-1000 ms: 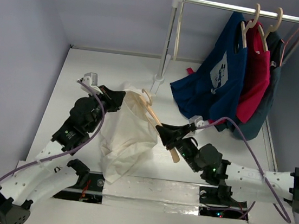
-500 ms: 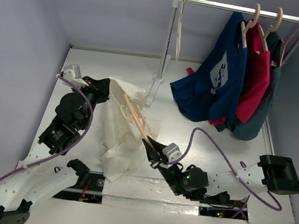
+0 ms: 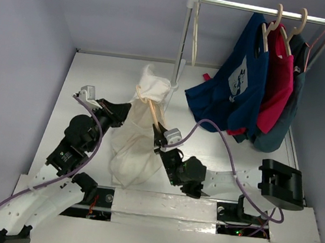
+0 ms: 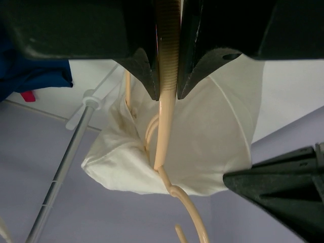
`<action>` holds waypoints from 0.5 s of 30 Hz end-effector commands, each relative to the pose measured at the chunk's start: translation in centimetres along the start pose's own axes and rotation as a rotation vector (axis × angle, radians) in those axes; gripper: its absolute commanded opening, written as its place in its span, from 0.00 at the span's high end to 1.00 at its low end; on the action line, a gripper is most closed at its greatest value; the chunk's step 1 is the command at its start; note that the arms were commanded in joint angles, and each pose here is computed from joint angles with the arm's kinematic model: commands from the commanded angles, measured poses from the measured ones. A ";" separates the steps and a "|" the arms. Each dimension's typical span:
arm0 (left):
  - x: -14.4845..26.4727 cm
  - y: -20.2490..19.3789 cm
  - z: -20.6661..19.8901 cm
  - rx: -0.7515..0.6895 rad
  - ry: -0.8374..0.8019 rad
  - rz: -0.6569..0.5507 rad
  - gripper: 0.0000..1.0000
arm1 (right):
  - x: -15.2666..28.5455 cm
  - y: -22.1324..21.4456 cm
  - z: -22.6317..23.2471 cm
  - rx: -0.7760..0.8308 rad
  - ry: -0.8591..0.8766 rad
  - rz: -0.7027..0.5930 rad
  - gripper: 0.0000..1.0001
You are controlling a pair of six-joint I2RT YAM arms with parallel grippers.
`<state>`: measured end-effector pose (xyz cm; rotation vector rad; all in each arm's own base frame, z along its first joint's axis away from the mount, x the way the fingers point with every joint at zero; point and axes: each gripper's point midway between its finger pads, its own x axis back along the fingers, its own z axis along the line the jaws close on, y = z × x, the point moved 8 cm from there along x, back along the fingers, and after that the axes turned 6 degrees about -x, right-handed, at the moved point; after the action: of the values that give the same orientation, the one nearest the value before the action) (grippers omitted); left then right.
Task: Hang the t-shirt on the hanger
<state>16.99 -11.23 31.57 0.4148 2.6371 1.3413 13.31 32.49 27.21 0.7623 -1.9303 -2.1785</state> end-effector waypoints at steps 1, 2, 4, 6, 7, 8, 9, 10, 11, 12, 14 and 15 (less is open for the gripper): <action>0.5 -0.7 -1.8 0.093 -0.170 0.028 1.00 | -2.5 5.9 -1.5 -0.433 -0.146 -0.298 1.00; 0.6 -0.9 -2.0 0.099 -0.190 0.032 1.00 | -3.0 6.0 -1.5 -0.448 -0.144 -0.308 1.00; 0.9 -1.4 -2.3 0.107 -0.224 0.046 1.00 | -4.2 5.7 -1.7 -0.488 -0.146 -0.307 1.00; 1.4 -1.6 -3.0 0.108 -0.256 0.068 1.00 | -5.4 5.1 -1.3 -0.541 -0.105 -0.287 1.00; 1.7 -1.5 -3.2 0.110 -0.267 0.069 1.00 | -6.1 5.1 -1.6 -0.552 -0.086 -0.296 1.00; 2.0 -1.7 -3.5 0.112 -0.282 0.084 1.00 | -6.4 5.0 -1.7 -0.568 -0.072 -0.294 1.00; 2.3 -1.6 -3.7 0.112 -0.292 0.087 1.00 | -6.7 5.1 -1.6 -0.602 -0.055 -0.302 1.00; 2.4 -1.4 -3.6 0.106 -0.287 0.085 1.00 | -6.9 5.2 -1.6 -0.612 -0.044 -0.308 1.00; 2.8 -1.8 -3.5 0.092 -0.284 0.111 1.00 | -7.3 5.2 -1.7 -0.607 -0.010 -0.318 1.00; 2.9 -1.6 -3.6 0.082 -0.285 0.119 1.00 | -7.6 5.2 -1.3 -0.655 0.017 -0.302 1.00; 3.2 -2.2 -3.0 0.040 -0.261 0.168 1.00 | -7.9 5.1 -1.0 -0.678 0.068 -0.297 1.00; 3.3 -2.4 -2.9 0.028 -0.251 0.181 1.00 | -8.0 5.1 -1.1 -0.705 0.086 -0.301 1.00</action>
<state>14.05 -13.74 30.36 0.6955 2.5347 1.1945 19.06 34.94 28.11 0.7999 -1.4148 -2.4439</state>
